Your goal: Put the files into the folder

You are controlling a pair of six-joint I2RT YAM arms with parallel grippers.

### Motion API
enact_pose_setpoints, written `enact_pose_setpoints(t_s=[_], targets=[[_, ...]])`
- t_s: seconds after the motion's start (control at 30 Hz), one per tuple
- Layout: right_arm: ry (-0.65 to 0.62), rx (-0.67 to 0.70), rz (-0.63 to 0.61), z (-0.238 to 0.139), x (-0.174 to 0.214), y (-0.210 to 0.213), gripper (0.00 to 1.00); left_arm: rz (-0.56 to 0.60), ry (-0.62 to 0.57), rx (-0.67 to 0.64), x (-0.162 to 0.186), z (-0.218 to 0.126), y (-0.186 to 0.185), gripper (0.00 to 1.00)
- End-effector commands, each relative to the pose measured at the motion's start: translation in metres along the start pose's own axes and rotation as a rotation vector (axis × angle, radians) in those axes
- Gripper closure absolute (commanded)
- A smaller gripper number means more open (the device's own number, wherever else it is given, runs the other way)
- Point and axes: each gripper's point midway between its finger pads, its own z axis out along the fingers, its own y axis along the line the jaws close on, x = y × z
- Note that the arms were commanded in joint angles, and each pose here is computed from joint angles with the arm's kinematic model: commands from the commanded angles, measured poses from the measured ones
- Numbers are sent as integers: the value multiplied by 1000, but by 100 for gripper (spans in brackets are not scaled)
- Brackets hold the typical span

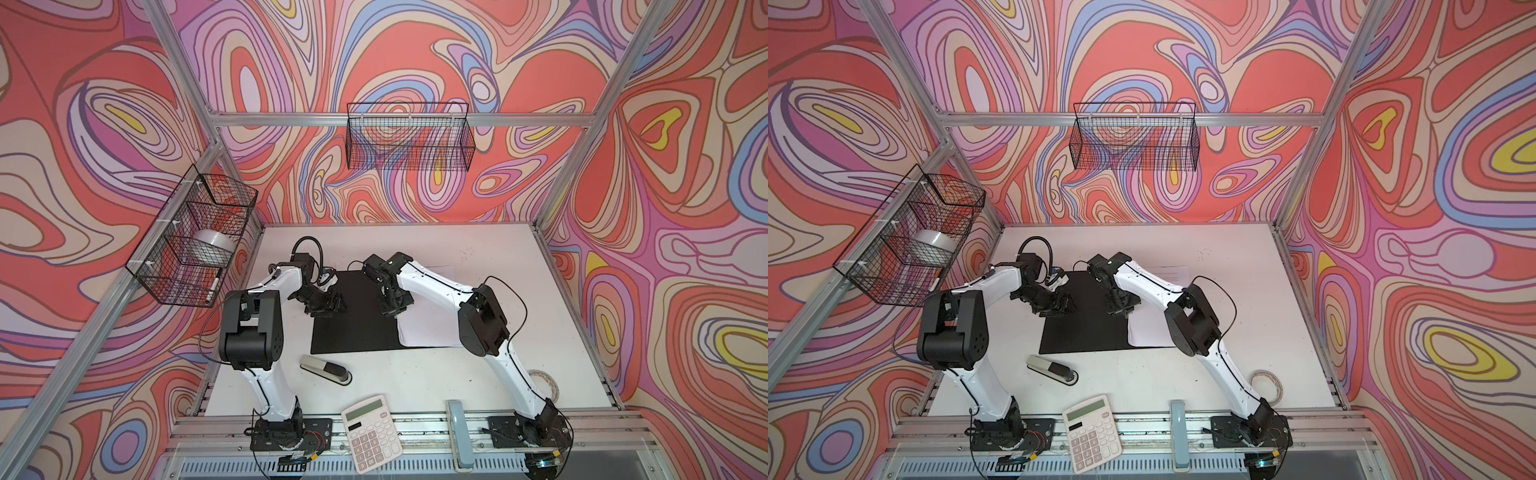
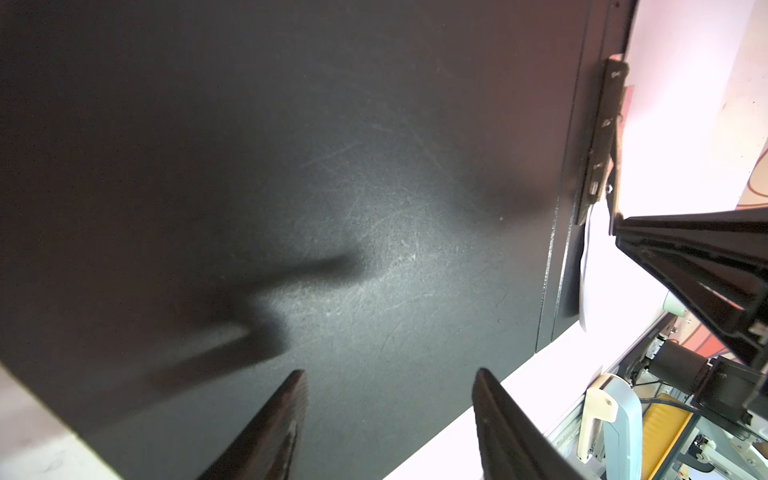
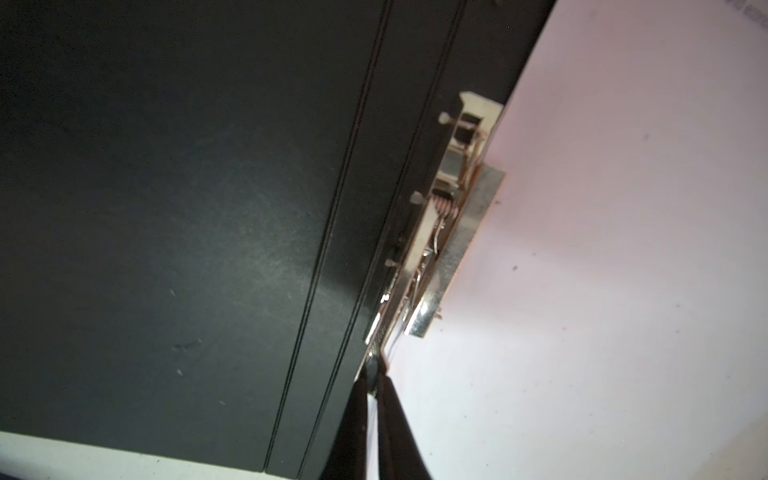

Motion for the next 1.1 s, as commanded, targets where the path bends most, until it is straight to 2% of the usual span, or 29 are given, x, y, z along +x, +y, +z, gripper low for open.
enact_pose_setpoints(t_s=[0.0,0.4,0.97,1.07], targets=[[30,36,5,5,3,-15,93,-31,39,-29,5,12,14,37],[34,36,6,0,3,-27,93,-80,73,-144,5,18,38,40],[75,40,7,21,12,-35,94,-105,99,-161,8,23,44,41],[18,10,20,7,2,-30,93,-100,92,-157,7,21,42,41]])
